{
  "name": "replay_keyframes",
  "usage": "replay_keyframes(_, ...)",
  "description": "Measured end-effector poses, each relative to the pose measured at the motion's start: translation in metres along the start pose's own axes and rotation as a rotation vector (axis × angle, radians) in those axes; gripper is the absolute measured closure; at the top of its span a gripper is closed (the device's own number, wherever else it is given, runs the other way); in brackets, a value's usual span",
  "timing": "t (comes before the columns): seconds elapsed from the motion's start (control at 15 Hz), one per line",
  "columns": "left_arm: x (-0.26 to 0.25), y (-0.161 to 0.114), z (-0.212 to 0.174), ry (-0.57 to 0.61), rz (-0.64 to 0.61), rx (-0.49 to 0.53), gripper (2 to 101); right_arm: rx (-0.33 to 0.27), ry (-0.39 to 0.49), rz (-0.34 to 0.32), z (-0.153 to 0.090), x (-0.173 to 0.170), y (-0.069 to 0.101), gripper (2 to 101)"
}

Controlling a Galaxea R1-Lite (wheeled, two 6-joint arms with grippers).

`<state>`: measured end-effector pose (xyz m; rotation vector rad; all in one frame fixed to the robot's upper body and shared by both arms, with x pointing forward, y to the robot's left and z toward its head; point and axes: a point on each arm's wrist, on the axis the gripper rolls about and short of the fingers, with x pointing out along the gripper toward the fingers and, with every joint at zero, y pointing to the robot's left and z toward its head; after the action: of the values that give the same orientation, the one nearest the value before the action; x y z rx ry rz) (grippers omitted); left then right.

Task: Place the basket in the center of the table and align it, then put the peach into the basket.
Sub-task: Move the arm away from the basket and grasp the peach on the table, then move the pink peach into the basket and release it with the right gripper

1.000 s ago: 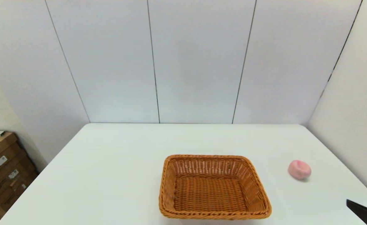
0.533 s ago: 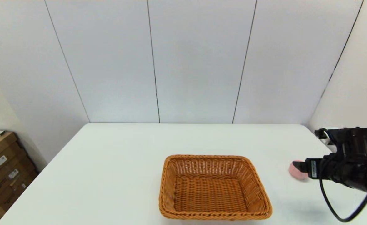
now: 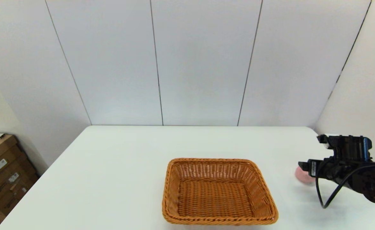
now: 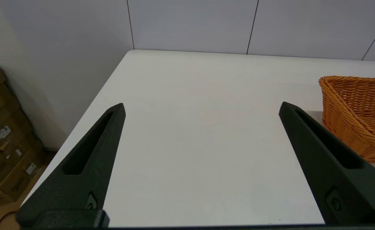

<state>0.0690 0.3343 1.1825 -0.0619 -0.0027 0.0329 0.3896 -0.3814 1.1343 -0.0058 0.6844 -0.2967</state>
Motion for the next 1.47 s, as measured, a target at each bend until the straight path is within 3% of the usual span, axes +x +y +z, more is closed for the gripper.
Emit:
replay_keyframes(0.47, 0.0, 0.0, 0.0, 0.0, 0.0, 0.0, 5.4, -0.014, 0.086, 0.006, -0.022, 0.002, 0.001, 5.5)
replay_keyframes(0.67, 0.0, 0.0, 0.0, 0.0, 0.0, -0.001, 5.4, -0.017, 0.098, 0.015, -0.025, 0.002, 0.001, 35.3)
replay_keyframes(0.93, 0.0, 0.0, 0.0, 0.0, 0.0, -0.002, 5.4, -0.019, 0.103, 0.032, -0.026, 0.002, 0.002, 62.3)
replay_keyframes(1.0, 0.0, 0.0, 0.0, 0.0, 0.0, -0.001, 5.4, -0.018, 0.106, 0.037, -0.027, 0.002, 0.002, 99.2)
replay_keyframes(1.33, 0.0, 0.0, 0.0, 0.0, 0.0, -0.002, 5.4, -0.019, 0.111, 0.033, -0.029, -0.001, 0.002, 99.3)
replay_keyframes(1.47, 0.0, 0.0, 0.0, 0.0, 0.0, -0.001, 5.4, -0.023, 0.055, 0.023, -0.02, -0.003, 0.0, 99.3)
